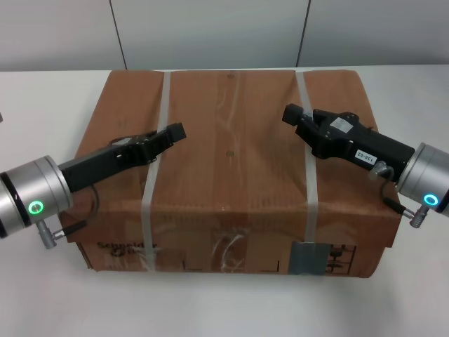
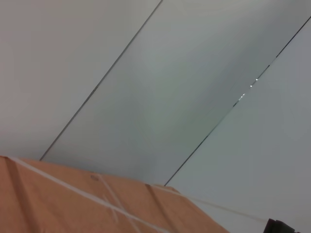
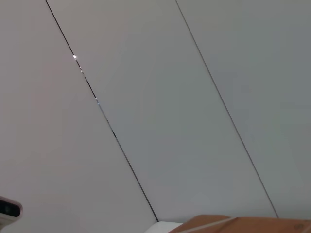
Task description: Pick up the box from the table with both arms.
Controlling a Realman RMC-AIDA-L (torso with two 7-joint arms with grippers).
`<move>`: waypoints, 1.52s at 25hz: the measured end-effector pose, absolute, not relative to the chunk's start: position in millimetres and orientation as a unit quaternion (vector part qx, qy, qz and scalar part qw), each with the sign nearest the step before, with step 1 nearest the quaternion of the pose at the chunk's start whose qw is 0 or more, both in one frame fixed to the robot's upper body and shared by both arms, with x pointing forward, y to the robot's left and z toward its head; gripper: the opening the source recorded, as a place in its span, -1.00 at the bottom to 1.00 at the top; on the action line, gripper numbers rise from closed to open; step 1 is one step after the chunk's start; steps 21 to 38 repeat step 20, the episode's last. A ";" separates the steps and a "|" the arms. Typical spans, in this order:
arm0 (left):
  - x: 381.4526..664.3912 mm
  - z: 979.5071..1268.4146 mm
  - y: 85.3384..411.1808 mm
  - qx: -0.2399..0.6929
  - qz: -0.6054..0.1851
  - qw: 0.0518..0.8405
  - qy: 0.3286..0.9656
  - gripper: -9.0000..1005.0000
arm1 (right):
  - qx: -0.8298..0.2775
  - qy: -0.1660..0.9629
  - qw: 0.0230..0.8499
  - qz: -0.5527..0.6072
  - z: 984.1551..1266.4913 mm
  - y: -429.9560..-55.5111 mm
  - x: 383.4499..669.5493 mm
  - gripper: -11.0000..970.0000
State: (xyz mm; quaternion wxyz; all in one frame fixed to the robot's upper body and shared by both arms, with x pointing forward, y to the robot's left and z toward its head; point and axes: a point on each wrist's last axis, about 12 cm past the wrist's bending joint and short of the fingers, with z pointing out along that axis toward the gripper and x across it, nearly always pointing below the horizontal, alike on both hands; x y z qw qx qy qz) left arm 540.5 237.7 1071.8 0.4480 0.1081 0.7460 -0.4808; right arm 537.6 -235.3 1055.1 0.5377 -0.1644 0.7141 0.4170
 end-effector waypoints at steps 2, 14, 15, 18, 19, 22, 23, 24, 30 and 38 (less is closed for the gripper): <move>540.4 1071.6 237.7 0.108 -0.481 0.448 0.746 -0.78 | -0.164 0.714 0.538 0.417 1055.1 -235.3 537.6 -0.89; 540.3 1071.3 237.8 0.108 -0.480 0.448 0.746 -0.78 | -0.164 0.714 0.538 0.417 1055.1 -235.3 537.6 -0.89; 540.3 1071.2 237.9 0.108 -0.480 0.448 0.746 -0.78 | -0.164 0.714 0.538 0.417 1055.1 -235.3 537.6 -0.89; 540.2 1071.0 237.9 0.108 -0.480 0.448 0.747 -0.78 | -0.164 0.714 0.538 0.417 1055.1 -235.3 537.6 -0.89; 540.2 1071.0 237.9 0.108 -0.480 0.448 0.747 -0.78 | -0.164 0.714 0.538 0.417 1055.0 -235.3 537.6 -0.89; 540.2 1070.9 237.9 0.108 -0.480 0.448 0.747 -0.78 | -0.164 0.715 0.537 0.417 1054.9 -235.4 537.6 -0.89; 540.2 1070.9 237.9 0.108 -0.480 0.448 0.747 -0.78 | -0.164 0.715 0.537 0.417 1054.9 -235.4 537.6 -0.89; 540.2 1070.9 237.9 0.108 -0.480 0.448 0.747 -0.78 | -0.164 0.715 0.537 0.417 1054.9 -235.4 537.6 -0.89; 540.2 1070.9 237.9 0.108 -0.480 0.448 0.747 -0.78 | -0.164 0.715 0.537 0.417 1054.9 -235.4 537.6 -0.89; 540.2 1070.9 237.9 0.108 -0.480 0.448 0.747 -0.78 | -0.164 0.715 0.537 0.417 1054.9 -235.4 537.6 -0.89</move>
